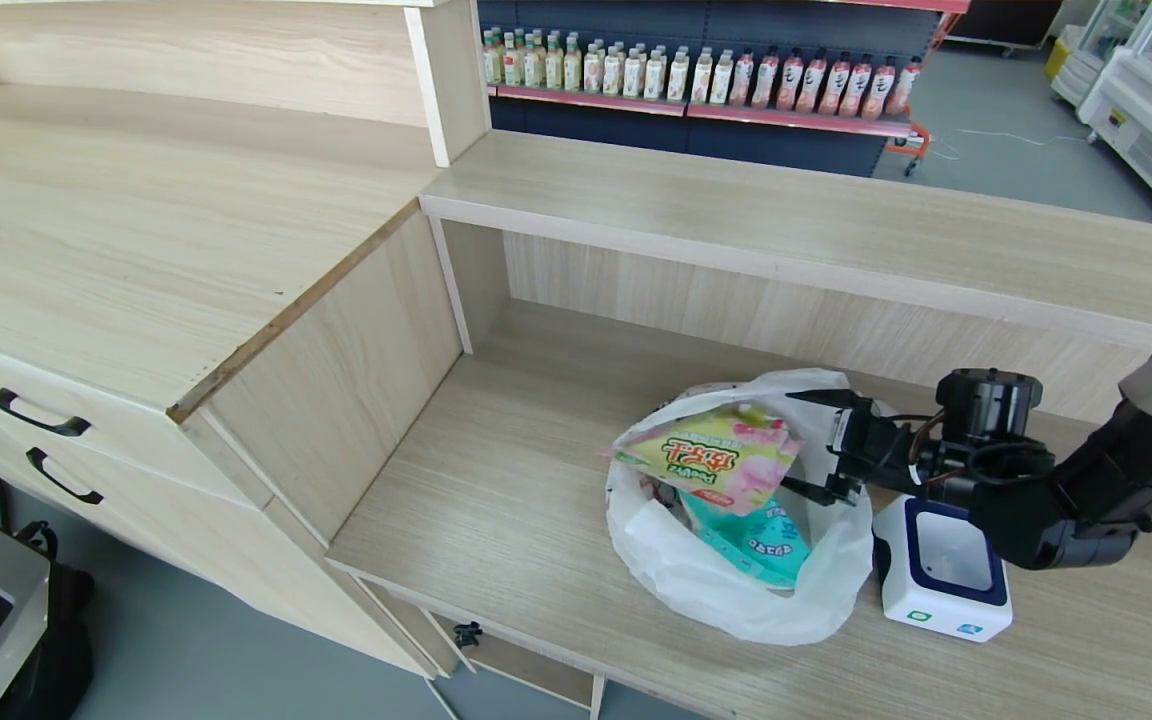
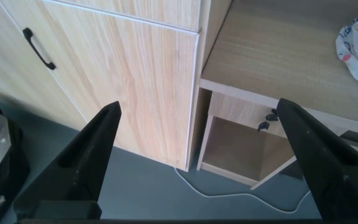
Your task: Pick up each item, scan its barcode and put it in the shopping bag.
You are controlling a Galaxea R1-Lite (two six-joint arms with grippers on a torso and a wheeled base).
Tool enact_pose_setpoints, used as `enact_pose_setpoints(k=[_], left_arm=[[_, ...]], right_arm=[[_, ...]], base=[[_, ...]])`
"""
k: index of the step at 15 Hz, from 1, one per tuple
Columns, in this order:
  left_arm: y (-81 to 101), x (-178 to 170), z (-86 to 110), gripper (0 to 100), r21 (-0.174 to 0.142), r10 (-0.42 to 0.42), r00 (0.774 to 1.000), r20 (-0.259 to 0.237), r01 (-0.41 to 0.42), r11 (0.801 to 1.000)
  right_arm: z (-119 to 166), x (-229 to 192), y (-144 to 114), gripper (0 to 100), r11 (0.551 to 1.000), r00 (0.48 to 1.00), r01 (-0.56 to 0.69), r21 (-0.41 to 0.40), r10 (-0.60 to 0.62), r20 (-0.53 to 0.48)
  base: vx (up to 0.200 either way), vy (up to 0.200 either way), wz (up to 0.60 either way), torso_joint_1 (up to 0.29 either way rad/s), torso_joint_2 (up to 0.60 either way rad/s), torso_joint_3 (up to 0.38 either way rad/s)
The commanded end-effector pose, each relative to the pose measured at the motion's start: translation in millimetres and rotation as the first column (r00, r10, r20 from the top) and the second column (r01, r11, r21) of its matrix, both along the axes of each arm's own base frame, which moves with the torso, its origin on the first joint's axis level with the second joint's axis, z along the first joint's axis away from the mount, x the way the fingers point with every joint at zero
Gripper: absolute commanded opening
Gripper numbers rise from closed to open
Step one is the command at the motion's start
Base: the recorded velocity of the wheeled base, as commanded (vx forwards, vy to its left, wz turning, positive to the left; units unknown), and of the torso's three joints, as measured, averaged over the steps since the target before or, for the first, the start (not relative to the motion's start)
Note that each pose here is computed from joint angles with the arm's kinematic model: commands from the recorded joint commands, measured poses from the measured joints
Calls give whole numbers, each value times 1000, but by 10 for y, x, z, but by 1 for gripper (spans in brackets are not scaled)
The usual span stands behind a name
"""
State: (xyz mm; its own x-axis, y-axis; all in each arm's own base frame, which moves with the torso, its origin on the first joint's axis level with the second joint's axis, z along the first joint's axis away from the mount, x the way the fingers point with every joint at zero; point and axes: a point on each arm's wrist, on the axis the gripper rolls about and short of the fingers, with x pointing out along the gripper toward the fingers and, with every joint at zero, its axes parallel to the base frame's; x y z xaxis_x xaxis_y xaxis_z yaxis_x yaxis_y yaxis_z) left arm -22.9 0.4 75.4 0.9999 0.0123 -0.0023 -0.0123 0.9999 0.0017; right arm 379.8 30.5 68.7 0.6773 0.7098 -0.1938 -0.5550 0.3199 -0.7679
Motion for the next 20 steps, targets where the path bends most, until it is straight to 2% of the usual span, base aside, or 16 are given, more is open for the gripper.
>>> enact_pose_setpoints(k=[1, 2, 5, 7, 9, 11, 17, 20], left_arm=[[0, -1, 2, 100, 0, 0, 1000, 1, 0, 1000], [0, -1, 2, 100, 0, 0, 1000, 1, 0, 1000], [0, -1, 2, 100, 0, 0, 1000, 1, 0, 1000], [0, 1, -2, 100, 0, 0, 1000, -1, 0, 1000], [0, -1, 2, 100, 0, 0, 1000, 1, 0, 1000], [0, -1, 2, 100, 0, 0, 1000, 1, 0, 1000], [0, -1, 2, 100, 0, 0, 1000, 1, 0, 1000], [0, -1, 2, 100, 0, 0, 1000, 1, 0, 1000]], right_arm=[[124, -26, -1, 100, 1000, 1000, -1, 1, 1, 23], [208, -36, -1, 100, 1000, 999, 0, 4, 0, 38], [998, -284, 5, 100, 994, 995, 8, 112, -19, 98], [1451, -590, -9, 100, 983, 996, 16, 184, -32, 84], [1686, -862, -30, 100, 978, 998, 29, 207, -38, 41], [1740, -1015, -67, 100, 977, 999, 51, 205, -49, -15], [2080, -1646, -222, 100, 964, 991, 128, 232, -114, -70], [2070, -1852, -224, 100, 965, 991, 129, 226, -119, -59]], base=[[0, 0, 0, 0, 0, 0], [0, 0, 0, 0, 0, 0], [0, 0, 0, 0, 0, 0], [0, 0, 0, 0, 0, 0], [0, 0, 0, 0, 0, 0], [0, 0, 0, 0, 0, 0], [0, 0, 0, 0, 0, 0], [0, 0, -200, 1, 4, 2]])
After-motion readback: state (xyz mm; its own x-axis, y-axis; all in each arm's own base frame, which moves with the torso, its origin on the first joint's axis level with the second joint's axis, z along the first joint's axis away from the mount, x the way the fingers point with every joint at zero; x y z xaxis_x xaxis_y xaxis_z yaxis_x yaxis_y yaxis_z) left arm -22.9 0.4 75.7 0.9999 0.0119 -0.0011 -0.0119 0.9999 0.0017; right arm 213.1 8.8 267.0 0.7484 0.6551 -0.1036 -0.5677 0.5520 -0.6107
